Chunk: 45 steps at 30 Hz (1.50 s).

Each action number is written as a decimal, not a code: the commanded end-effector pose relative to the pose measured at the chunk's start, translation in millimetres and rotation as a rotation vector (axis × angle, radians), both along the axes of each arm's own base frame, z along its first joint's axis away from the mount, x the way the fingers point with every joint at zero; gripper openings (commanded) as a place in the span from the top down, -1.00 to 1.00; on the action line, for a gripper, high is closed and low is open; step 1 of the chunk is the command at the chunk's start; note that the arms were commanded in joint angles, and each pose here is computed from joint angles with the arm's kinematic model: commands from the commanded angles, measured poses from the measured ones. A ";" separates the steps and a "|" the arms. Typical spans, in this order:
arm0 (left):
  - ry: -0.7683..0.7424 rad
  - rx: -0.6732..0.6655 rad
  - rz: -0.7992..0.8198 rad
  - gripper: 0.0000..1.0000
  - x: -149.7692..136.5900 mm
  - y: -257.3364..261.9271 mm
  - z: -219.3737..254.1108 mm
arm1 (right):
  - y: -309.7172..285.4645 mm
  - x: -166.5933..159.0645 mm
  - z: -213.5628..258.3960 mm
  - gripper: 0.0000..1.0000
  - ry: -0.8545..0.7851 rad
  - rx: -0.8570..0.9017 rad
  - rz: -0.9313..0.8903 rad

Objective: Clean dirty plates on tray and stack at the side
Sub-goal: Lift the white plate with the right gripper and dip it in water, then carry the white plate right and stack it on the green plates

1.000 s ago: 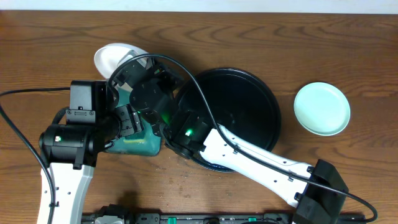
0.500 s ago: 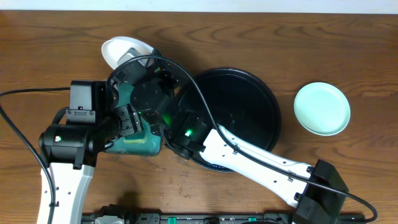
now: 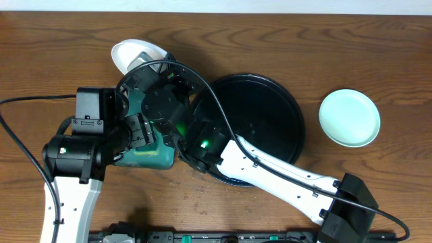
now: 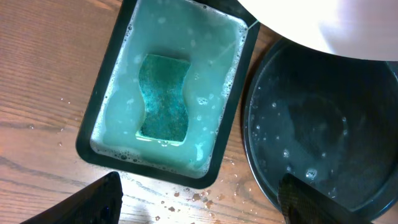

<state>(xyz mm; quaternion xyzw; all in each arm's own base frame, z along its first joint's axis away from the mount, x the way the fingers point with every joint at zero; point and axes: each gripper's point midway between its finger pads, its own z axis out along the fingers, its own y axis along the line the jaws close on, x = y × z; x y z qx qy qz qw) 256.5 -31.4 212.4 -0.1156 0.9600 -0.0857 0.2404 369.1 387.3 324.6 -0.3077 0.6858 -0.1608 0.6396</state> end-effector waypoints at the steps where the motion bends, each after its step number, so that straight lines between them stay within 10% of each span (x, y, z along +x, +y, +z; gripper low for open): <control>1: -0.013 -0.002 0.002 -0.61 1.7 0.6 5.7 | -0.9 -5.6 15.4 0.98 -0.022 0.019 -0.001; 29: -0.013 -0.002 0.002 -0.61 1.7 0.6 5.7 | -7.1 -0.1 10.2 0.98 0.012 0.115 -0.031; 38: -0.013 -0.002 0.002 -0.61 1.7 0.6 5.7 | -29.8 33.0 -79.2 0.98 0.529 0.550 -0.018; 45: -0.013 -0.002 0.002 -0.61 1.7 0.6 5.7 | -74.4 38.3 -37.9 0.98 0.680 0.682 0.136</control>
